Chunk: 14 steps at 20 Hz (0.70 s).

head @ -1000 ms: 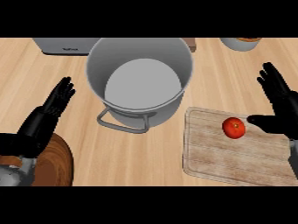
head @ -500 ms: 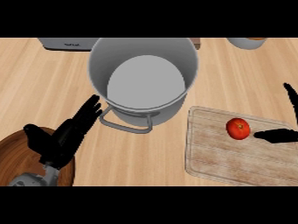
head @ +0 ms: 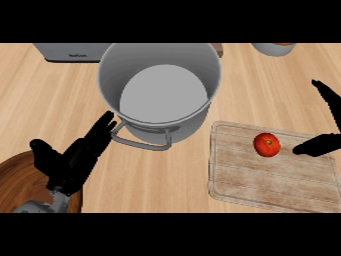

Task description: Pick the tomato from the cutting board and place it in the pot

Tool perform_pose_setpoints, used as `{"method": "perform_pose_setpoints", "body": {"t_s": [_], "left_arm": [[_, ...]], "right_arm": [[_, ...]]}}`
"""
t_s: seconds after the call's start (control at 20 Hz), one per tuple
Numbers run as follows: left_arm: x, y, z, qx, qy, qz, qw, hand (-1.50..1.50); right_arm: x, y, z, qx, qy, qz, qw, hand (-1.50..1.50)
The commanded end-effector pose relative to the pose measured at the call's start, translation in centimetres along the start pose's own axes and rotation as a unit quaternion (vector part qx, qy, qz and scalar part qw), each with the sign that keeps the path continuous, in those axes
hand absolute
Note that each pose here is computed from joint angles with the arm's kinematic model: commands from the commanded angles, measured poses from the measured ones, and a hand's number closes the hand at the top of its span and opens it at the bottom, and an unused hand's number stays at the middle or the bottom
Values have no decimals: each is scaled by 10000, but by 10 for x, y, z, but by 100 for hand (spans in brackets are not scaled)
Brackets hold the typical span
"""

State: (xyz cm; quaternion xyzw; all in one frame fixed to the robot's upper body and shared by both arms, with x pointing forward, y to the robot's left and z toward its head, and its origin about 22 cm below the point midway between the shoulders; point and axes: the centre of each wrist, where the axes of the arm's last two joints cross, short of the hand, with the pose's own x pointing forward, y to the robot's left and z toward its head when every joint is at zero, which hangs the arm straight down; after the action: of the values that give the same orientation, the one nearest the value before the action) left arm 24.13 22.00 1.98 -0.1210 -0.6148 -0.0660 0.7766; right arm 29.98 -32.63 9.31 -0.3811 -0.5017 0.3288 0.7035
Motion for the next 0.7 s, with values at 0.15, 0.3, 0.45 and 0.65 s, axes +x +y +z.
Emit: {"method": "perform_pose_setpoints", "body": {"t_s": [0.15,0.3,0.45,0.65], "left_arm": [[-6,5,-5,10,55,26,10000,0],[-4,-12,-6,26,47,62,10000,0],[-1,10,-6,-129,32,12,9999,0],[27,8,4,-74,-51,19,10000,0]], "right_arm": [[68,-47,28,865,439,189,9951,-150],[83,-48,34,899,886,103,9919,-150],[109,-64,39,900,1057,49,9903,-150],[114,-24,35,1132,1139,-392,9862,-150]]}}
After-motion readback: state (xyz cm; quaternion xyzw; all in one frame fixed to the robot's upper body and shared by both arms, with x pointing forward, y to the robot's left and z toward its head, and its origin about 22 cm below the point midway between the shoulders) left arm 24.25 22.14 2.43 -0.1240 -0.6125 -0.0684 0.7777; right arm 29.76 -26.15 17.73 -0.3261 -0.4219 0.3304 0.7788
